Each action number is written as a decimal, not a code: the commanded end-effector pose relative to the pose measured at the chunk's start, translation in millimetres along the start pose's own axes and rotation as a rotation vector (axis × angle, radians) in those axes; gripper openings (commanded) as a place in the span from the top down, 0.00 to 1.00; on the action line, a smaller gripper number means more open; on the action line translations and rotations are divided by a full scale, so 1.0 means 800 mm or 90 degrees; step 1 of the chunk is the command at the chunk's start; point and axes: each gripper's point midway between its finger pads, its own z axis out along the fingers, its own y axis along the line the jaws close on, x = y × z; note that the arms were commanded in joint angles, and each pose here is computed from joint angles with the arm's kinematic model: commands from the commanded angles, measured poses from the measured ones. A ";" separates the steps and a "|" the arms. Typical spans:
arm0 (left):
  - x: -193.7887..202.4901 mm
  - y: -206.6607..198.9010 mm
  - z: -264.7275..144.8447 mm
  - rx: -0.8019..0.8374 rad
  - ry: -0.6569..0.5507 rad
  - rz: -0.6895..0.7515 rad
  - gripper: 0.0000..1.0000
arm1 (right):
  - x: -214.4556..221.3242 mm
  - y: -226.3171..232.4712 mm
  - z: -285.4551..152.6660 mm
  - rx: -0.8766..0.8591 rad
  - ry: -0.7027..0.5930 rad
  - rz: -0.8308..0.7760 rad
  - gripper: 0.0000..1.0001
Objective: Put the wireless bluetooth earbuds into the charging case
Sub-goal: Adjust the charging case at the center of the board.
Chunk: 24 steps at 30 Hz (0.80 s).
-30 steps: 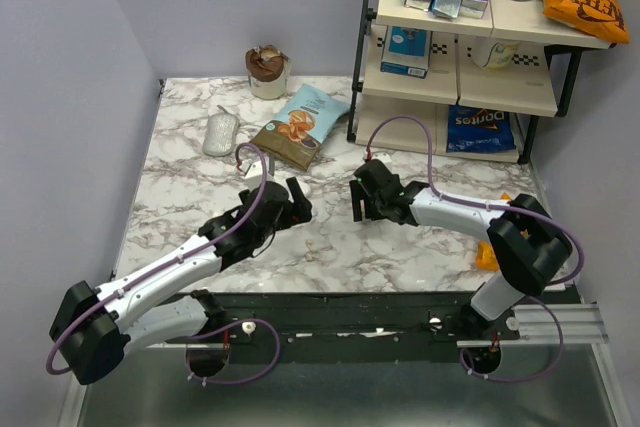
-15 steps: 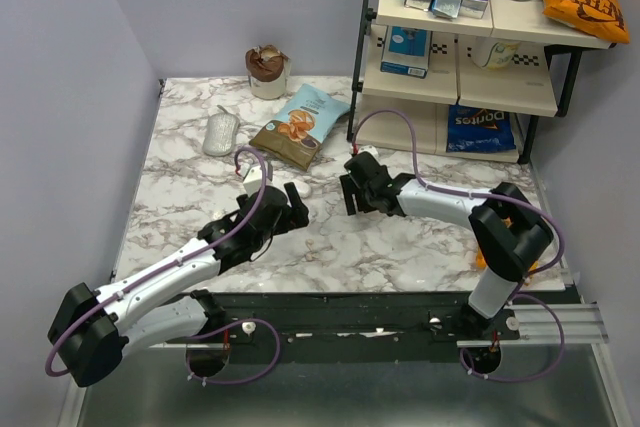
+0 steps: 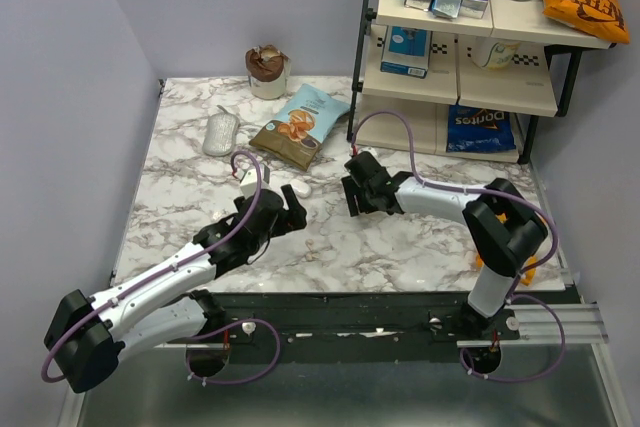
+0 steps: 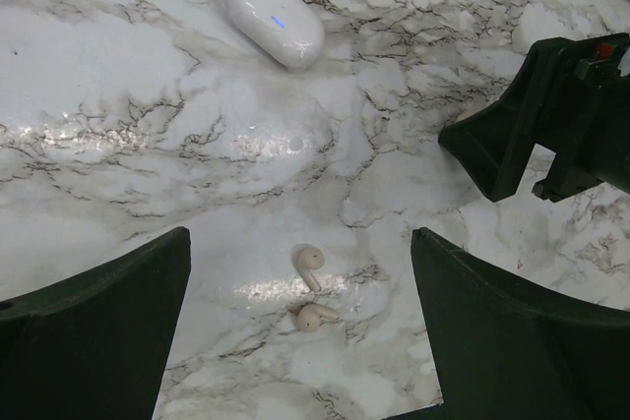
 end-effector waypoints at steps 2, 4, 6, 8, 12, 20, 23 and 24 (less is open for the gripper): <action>0.007 0.007 -0.001 -0.003 0.006 0.006 0.02 | 0.010 0.001 0.011 -0.010 0.031 -0.004 0.26; 0.008 0.007 -0.001 -0.002 0.005 0.005 0.02 | 0.011 0.002 0.011 -0.015 0.033 -0.001 0.30; 0.008 0.007 -0.001 -0.001 0.005 0.004 0.01 | 0.009 0.004 0.010 -0.021 0.031 0.004 0.37; 0.009 0.007 -0.001 -0.002 0.007 0.006 0.01 | 0.008 0.009 0.006 -0.038 0.029 0.001 0.44; 0.008 0.006 -0.001 0.000 0.007 0.008 0.01 | 0.007 0.015 -0.006 -0.071 0.015 -0.003 0.57; 0.011 0.005 0.003 0.001 0.011 0.007 0.02 | 0.006 0.018 -0.024 -0.082 0.018 0.050 0.66; 0.012 0.005 0.003 0.000 0.013 0.008 0.02 | 0.005 0.026 -0.033 -0.106 0.019 0.064 0.69; 0.012 0.006 0.003 -0.001 0.013 0.009 0.01 | 0.000 0.033 -0.036 -0.128 0.006 0.060 0.70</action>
